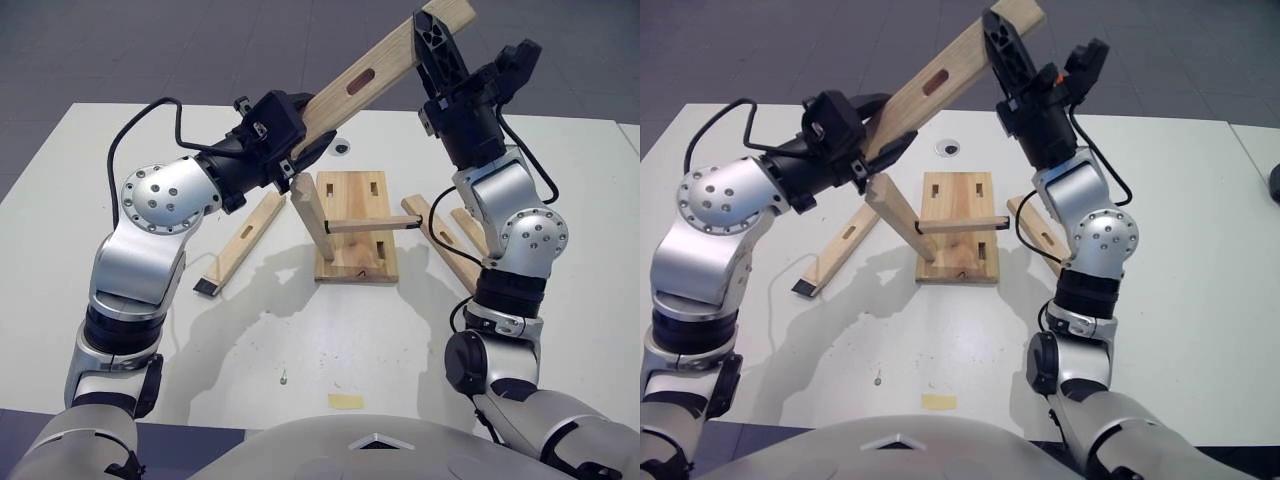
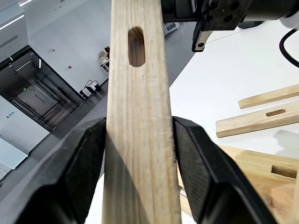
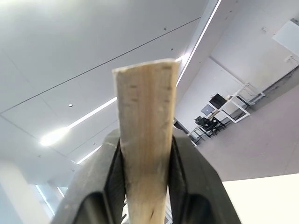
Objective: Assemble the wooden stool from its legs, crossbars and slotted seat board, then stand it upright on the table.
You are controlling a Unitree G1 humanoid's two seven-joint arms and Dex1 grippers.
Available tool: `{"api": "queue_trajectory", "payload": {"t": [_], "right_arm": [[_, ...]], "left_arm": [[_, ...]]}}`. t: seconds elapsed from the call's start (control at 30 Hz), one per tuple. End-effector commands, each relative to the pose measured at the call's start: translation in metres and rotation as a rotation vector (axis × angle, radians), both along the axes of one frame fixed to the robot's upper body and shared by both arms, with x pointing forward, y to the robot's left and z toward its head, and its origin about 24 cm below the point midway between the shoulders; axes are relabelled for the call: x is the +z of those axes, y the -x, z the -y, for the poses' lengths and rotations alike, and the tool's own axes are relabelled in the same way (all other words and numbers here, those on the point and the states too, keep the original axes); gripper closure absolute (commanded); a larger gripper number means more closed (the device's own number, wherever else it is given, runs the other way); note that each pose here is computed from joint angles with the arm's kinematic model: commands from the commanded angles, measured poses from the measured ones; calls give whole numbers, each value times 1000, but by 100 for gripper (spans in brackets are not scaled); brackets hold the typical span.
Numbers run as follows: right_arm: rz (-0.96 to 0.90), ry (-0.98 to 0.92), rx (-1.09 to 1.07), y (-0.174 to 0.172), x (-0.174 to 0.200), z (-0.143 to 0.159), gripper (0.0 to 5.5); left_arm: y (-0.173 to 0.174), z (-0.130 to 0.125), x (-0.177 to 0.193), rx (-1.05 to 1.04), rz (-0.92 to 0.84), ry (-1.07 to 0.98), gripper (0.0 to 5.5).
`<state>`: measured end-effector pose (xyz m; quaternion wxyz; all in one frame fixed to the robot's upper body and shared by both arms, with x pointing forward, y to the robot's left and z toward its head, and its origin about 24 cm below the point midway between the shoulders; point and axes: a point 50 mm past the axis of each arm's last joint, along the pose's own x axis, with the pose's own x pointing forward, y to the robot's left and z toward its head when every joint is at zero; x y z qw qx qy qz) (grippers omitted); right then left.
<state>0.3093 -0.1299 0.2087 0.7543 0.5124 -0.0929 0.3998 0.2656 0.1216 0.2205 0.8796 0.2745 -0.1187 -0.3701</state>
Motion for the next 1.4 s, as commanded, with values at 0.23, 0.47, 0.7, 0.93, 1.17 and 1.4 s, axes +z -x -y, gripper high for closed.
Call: {"api": "queue_trajectory", "payload": {"t": [0.23,0.47,0.7,0.93,1.17,1.4], "right_arm": [[-47,-19,-304,-3,2,57,449],[-78,140,-620,11,0,148,449],[-119,226,-611,4,-12,142,449],[-139,243,-604,1,-17,143,449],[-119,355,-550,9,-28,128,449],[-38,561,-526,28,-47,98,449]], "left_arm": [[3,-63,82,12,-8,453,112],[-2,-75,20,-137,-458,401,10],[18,-32,8,-474,-646,292,56],[29,-31,-13,-474,-671,81,167],[35,-11,-8,-463,-507,11,281],[29,5,-27,-281,-435,83,347]]}}
